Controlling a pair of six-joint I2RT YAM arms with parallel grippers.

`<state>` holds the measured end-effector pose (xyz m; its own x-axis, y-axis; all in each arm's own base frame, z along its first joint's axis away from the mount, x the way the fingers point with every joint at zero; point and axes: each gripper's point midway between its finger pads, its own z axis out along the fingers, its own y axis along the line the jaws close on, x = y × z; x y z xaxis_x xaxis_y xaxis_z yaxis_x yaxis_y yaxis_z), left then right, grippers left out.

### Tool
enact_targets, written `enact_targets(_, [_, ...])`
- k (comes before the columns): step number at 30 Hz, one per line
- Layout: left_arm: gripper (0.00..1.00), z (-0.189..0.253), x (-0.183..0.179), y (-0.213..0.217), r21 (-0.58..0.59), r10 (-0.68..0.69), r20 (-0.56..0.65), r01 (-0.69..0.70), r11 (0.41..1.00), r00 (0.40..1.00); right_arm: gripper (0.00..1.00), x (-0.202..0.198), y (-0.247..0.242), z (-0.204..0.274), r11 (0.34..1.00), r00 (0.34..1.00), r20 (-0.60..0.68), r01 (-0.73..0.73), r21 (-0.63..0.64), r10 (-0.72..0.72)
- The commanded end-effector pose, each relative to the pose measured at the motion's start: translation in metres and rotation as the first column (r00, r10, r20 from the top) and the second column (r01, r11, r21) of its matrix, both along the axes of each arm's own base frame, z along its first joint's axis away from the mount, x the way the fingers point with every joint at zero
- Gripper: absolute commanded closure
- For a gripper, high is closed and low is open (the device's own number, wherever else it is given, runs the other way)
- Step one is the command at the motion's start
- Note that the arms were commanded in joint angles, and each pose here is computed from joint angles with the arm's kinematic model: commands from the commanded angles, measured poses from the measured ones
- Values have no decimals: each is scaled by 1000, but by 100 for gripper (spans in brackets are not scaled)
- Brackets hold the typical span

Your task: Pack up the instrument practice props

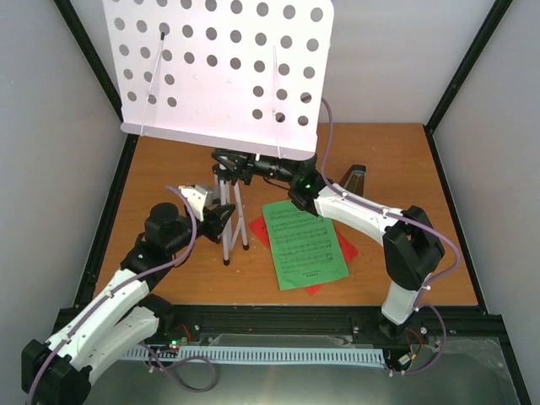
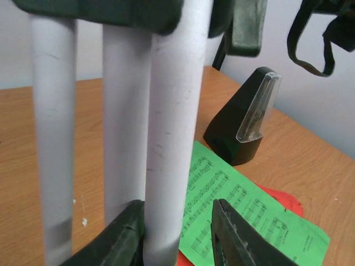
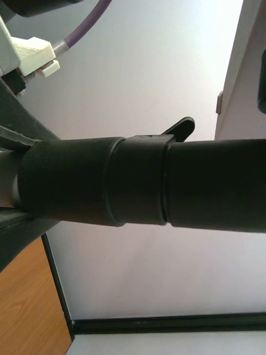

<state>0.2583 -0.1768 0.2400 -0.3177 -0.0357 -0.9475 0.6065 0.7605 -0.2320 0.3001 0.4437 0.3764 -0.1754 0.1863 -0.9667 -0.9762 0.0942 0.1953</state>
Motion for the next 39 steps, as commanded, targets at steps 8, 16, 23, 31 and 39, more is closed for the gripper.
enact_targets(8, [35, 30, 5, 27, -126, 155, 32, -150, 981, 987, 97, -42, -8, 43, 994, 996, 50, -71, 82, 67])
enact_targets(16, [4, 23, -5, 3, -140, -1, 27, 4, 990, 1000, 97, -39, -10, 45, 995, 998, 50, -49, 92, 44])
enact_targets(23, [1, 8, 22, 6, -105, 82, 19, -79, 991, 996, 97, -38, -14, 49, 994, 999, 46, -28, 105, 23])
enact_targets(31, [19, -4, 33, -9, -106, 32, -4, -32, 994, 999, 97, -30, -17, 48, 994, 1000, 13, 23, 110, -25])
enact_targets(39, [64, 2, 26, -12, -135, -4, -20, 1, 991, 1000, 97, 8, -22, 38, 981, 977, -123, 185, 57, -177])
